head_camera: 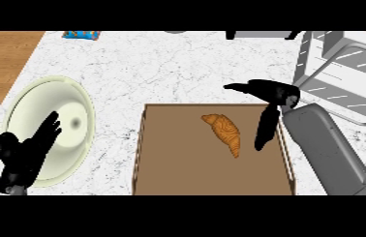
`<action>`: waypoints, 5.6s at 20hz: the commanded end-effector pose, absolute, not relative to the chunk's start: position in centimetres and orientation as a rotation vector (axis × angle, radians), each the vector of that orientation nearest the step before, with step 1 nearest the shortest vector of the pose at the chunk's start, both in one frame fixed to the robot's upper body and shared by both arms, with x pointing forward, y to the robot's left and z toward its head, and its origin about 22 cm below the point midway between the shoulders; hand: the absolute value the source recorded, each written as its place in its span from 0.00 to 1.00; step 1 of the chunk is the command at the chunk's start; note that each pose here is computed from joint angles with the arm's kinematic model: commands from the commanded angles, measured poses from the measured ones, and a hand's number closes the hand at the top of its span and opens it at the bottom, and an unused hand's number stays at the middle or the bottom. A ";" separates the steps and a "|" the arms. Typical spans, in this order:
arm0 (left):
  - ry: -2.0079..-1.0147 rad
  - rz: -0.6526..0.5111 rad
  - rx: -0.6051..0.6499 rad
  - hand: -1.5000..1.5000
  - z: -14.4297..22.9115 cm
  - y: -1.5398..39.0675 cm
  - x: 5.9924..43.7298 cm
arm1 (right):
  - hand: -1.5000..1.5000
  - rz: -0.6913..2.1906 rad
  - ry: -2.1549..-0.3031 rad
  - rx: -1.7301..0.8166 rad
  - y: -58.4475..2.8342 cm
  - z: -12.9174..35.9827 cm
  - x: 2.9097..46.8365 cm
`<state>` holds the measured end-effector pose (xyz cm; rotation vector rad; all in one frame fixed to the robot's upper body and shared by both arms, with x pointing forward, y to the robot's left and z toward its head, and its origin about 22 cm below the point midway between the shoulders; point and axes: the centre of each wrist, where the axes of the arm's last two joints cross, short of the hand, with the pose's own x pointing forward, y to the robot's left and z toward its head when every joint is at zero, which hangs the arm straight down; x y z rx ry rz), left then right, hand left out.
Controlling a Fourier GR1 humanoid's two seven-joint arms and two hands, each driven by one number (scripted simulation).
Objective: Pick the croissant from the tray and place it in the tiered basket
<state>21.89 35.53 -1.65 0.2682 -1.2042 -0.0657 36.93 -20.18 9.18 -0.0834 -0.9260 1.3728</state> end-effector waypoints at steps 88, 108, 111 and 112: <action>-1.193 -0.064 0.258 0.50 -2.5 36.1 21.0 | 1.00 0.179 -1.259 -1.454 -14.7 22.9 41.4; -1.224 -0.084 0.274 0.50 -2.2 35.8 23.4 | 1.00 -0.016 -1.425 -1.341 -32.6 22.3 45.8; -1.234 -0.103 0.257 0.50 -1.0 35.0 23.1 | 1.00 0.400 -1.179 -1.695 -35.9 20.5 44.6; -1.222 -0.112 0.261 0.50 -1.0 35.0 23.2 | 1.00 0.442 -1.142 -1.726 -36.0 21.3 44.7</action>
